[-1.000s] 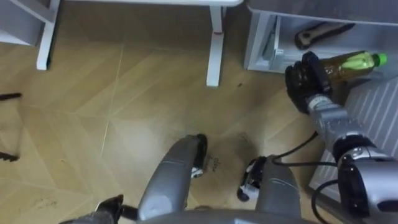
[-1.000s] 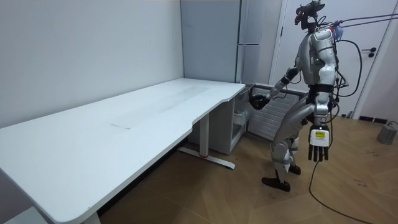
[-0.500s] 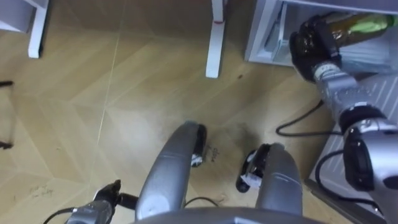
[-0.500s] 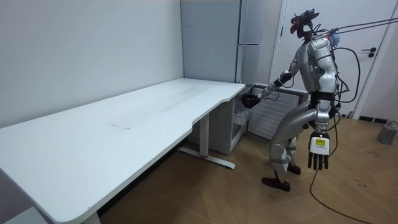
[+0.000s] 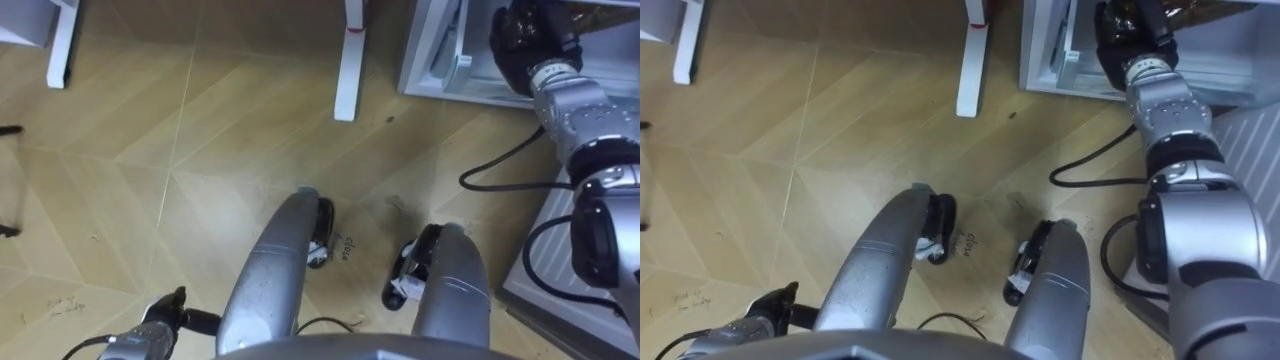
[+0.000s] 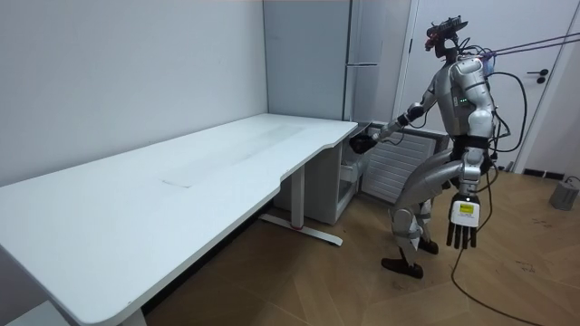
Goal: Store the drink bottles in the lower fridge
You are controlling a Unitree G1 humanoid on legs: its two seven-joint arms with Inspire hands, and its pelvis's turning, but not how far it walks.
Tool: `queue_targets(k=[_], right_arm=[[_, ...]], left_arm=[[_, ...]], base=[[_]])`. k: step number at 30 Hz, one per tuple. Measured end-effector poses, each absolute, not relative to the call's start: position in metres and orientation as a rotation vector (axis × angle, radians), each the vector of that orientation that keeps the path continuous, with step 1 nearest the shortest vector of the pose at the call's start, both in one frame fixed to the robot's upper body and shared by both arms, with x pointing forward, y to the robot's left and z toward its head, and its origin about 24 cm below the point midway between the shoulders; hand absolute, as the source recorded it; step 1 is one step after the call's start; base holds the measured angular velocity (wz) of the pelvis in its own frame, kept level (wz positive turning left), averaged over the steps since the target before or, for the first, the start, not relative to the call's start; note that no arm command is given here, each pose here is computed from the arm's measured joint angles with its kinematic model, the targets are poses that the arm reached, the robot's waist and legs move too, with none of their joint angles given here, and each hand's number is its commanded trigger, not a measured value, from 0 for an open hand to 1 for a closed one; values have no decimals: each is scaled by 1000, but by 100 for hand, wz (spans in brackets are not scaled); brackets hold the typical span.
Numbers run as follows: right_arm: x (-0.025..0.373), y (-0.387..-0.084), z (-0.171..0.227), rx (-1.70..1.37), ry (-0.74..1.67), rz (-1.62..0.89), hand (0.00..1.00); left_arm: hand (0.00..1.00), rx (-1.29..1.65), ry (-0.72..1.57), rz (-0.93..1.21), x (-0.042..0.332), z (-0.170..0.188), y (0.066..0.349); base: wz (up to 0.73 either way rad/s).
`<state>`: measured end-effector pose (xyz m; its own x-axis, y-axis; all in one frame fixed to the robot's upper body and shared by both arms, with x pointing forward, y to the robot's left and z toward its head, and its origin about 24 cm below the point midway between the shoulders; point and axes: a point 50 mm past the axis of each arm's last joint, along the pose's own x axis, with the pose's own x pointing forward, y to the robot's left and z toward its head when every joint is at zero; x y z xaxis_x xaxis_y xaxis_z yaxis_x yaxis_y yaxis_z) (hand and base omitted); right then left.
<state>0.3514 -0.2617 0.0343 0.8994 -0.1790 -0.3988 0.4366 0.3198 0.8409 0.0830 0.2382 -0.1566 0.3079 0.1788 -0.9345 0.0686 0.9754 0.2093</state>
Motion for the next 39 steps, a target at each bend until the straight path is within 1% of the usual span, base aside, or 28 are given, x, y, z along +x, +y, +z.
queue_targets(k=[19,26,34,39], right_arm=[[351,-262,34,1163,257,-403,0],[340,-265,16,1150,315,-444,0],[334,-265,9,1088,312,-367,0],[332,-264,7,1062,313,-338,0]], left_arm=[[0,222,1256,68,79,-156,237],[0,218,1268,57,74,-157,238],[0,199,1263,19,74,-155,241],[0,183,1244,-4,79,-154,238]], base=[[0],[-3],[-3],[0]])
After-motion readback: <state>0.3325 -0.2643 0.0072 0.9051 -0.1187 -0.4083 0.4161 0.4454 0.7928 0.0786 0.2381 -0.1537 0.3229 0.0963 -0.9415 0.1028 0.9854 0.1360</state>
